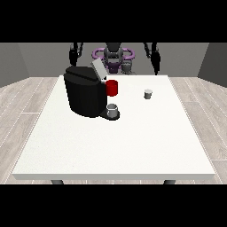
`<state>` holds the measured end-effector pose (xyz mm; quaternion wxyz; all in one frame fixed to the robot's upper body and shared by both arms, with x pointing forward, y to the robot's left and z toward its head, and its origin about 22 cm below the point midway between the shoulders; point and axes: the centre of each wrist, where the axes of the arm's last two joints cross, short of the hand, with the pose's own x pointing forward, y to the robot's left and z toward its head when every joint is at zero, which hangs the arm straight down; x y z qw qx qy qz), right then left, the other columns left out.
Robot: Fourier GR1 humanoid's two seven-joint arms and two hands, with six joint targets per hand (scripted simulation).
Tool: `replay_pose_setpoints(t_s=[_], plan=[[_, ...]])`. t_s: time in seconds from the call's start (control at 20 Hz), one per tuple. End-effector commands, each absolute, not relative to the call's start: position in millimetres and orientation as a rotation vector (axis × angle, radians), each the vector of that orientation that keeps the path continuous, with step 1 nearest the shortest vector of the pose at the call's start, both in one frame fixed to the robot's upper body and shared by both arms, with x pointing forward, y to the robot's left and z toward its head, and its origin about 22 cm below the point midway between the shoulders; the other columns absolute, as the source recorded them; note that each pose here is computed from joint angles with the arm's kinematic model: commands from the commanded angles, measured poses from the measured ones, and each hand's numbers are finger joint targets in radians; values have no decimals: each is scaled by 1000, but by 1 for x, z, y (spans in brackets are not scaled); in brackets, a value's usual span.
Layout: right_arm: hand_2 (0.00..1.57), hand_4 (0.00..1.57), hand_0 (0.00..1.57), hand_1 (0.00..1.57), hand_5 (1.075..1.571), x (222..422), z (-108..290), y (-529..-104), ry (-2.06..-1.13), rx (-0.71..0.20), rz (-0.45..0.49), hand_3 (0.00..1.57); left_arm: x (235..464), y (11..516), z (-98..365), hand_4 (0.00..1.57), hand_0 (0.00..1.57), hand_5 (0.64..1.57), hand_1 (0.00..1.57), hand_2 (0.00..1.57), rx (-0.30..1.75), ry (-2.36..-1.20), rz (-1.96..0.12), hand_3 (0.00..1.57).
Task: Insert the coffee pod into the coffee machine and close the lid
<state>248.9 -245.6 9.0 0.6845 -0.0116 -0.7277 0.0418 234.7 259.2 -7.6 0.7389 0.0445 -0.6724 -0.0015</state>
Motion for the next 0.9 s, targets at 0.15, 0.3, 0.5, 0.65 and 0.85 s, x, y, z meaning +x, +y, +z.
replay_pose_setpoints(t_s=[0.15,0.3,0.5,0.65,0.85], plan=[[0,0,0,0,1571,248,0,-235,-1576,-50,77,0,238,285,3,0,0,1571,0,0,155,-1571,-348,0],[0,0,0,0,1571,255,7,-258,-1621,-247,66,0,252,309,34,0,0,1571,0,0,281,-1581,-588,0],[0,0,0,0,1571,268,27,-215,-1700,-232,60,0,275,338,46,0,0,1571,0,0,352,-1555,-648,0],[0,0,0,0,1571,269,38,-223,-1715,-233,127,0,288,362,47,0,0,1571,0,0,380,-1507,-639,0],[0,0,0,0,1571,274,44,-209,-1777,-211,163,0,305,362,53,0,0,1571,0,0,484,-1442,-734,0]])
